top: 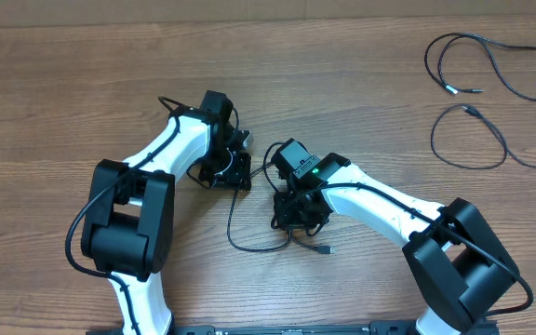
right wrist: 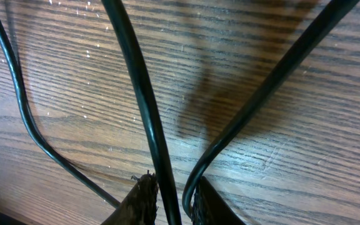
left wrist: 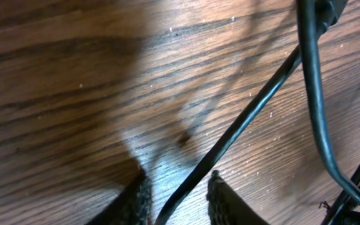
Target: Untangle cables
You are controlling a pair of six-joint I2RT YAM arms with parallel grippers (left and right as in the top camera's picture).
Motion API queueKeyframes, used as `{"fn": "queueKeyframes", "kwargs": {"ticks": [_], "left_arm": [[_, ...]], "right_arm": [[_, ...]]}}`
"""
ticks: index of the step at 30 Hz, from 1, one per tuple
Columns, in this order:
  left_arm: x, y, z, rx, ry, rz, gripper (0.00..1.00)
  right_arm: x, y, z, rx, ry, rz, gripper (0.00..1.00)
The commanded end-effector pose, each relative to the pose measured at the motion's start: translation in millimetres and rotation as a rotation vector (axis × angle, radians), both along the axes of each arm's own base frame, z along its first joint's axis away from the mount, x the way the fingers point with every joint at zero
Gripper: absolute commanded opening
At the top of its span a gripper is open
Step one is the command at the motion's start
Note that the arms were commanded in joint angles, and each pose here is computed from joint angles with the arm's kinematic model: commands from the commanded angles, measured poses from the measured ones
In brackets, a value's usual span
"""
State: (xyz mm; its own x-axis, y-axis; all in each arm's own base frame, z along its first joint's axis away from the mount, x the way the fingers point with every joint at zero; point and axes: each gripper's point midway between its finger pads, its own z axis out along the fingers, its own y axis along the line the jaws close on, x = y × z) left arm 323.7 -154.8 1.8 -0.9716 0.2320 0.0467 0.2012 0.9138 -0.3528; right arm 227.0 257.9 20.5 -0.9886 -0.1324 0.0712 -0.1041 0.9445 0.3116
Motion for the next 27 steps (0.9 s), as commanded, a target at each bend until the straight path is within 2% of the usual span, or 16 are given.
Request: {"fn": "queueKeyframes", "kwargs": {"ticks": [1, 4, 5, 9, 18, 27], "left_arm": [[-17, 6, -20, 0.036, 0.050, -0.029, 0.22], [-17, 3, -20, 0.025, 0.049, -0.027, 0.05], [-17, 1, -19, 0.007, 0.051, -0.025, 0.04], [-15, -19, -11, -0.115, 0.056, -0.020, 0.04], [-11, -54, 10, -0.349, 0.054, -0.023, 0.04], [-13, -50, 9, -0.328, 0.066, -0.019, 0.04]], "right_arm": [[-2, 0, -3, -0.001, 0.011, -0.003, 0.20], [-2, 0, -3, 0.000, 0.010, -0.003, 0.20], [-2, 0, -3, 0.003, 0.011, -0.002, 0.19], [-3, 7, 0, 0.042, 0.022, 0.003, 0.15], [-3, 10, 1, 0.058, 0.026, 0.005, 0.15], [2, 15, 5, 0.085, 0.017, 0.000, 0.15]]}}
